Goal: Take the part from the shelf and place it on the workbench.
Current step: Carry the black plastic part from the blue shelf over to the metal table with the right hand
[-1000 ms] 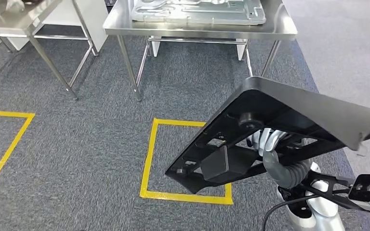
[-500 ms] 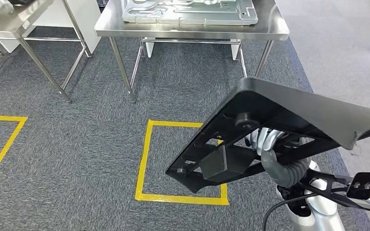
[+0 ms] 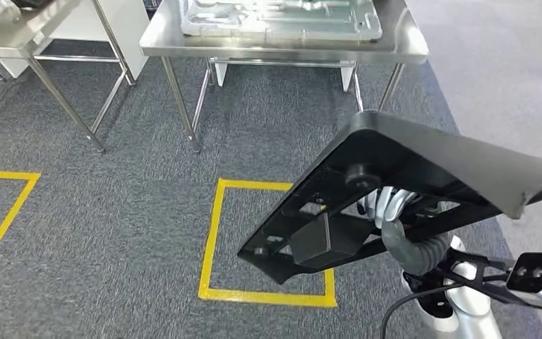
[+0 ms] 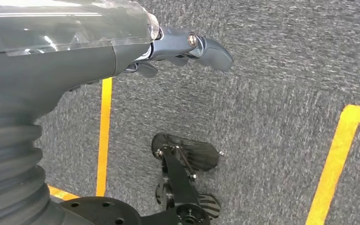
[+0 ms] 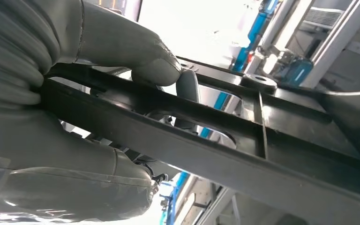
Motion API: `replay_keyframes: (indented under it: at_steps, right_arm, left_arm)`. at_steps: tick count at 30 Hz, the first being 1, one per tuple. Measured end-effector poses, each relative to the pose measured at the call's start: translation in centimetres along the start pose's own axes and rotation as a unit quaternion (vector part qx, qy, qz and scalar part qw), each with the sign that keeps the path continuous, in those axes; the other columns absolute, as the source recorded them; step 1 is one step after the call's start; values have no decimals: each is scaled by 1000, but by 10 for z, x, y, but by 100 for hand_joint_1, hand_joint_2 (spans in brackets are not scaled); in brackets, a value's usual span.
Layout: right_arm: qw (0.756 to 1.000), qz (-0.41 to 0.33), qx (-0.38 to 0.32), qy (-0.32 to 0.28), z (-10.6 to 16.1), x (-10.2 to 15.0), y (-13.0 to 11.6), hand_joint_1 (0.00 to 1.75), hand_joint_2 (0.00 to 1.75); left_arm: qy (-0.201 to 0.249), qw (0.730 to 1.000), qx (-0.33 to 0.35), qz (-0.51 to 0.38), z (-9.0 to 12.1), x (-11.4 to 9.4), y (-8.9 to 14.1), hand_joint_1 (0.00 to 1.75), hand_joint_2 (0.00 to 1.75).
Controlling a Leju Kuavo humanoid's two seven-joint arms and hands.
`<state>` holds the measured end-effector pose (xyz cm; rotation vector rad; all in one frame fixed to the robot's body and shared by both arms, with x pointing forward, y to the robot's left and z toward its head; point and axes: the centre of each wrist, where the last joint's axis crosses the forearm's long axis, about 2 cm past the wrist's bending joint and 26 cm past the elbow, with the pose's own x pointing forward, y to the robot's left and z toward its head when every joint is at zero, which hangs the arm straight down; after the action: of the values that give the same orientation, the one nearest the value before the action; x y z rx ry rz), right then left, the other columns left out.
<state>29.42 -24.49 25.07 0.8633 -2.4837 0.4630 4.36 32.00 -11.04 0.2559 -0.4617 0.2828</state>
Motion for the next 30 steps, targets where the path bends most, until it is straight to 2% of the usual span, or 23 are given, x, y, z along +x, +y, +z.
replay_keyframes:
  at_steps: [30]
  right_arm:
    - [1000, 13, -5, 9, 4, -3, -1, 155, 175]
  left_arm:
    - [2, 1000, 2, 1, 1, -2, 1, 0, 175]
